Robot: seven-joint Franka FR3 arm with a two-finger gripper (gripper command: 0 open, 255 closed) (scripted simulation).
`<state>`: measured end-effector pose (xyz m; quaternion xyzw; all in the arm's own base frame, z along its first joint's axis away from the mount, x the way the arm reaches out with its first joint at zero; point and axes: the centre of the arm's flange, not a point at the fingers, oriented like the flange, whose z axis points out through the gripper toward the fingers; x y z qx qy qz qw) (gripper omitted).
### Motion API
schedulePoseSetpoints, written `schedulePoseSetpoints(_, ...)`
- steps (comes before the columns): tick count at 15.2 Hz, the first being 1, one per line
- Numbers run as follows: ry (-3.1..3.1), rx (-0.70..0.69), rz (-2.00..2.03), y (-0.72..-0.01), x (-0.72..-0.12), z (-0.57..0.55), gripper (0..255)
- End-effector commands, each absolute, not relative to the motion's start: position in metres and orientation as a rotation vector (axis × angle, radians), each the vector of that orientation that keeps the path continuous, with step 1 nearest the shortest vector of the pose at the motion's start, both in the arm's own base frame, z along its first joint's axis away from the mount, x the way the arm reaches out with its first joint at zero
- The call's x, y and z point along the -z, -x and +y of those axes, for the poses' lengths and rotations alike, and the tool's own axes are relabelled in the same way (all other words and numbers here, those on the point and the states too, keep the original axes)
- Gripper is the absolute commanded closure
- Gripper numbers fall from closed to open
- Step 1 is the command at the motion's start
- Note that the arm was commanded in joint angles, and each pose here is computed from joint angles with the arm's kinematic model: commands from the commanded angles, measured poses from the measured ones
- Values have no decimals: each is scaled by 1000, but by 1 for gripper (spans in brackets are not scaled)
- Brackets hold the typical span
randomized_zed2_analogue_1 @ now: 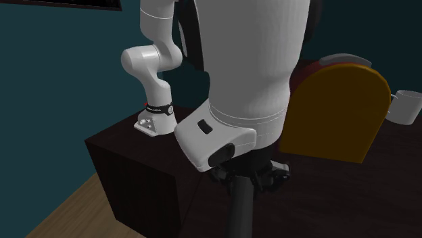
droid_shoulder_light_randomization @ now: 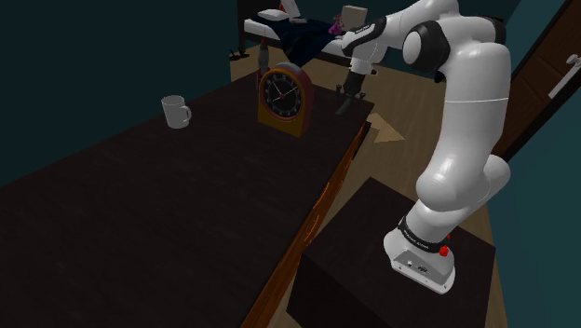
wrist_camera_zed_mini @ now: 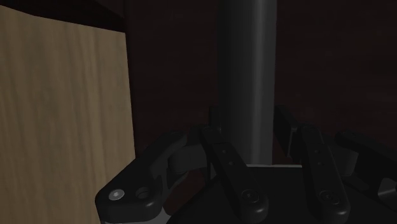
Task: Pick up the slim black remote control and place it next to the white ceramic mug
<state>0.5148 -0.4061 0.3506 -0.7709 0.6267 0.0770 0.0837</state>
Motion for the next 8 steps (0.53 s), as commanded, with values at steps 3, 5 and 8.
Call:
schedulePoseSetpoints(3, 2301, -230, 1870, -514, -371, -406, 255)
schedulePoseSetpoints(5, 2301, -230, 1870, -514, -382, -406, 255)
schedulePoseSetpoints(8, 2301, -230, 1870, -514, -398, -406, 255)
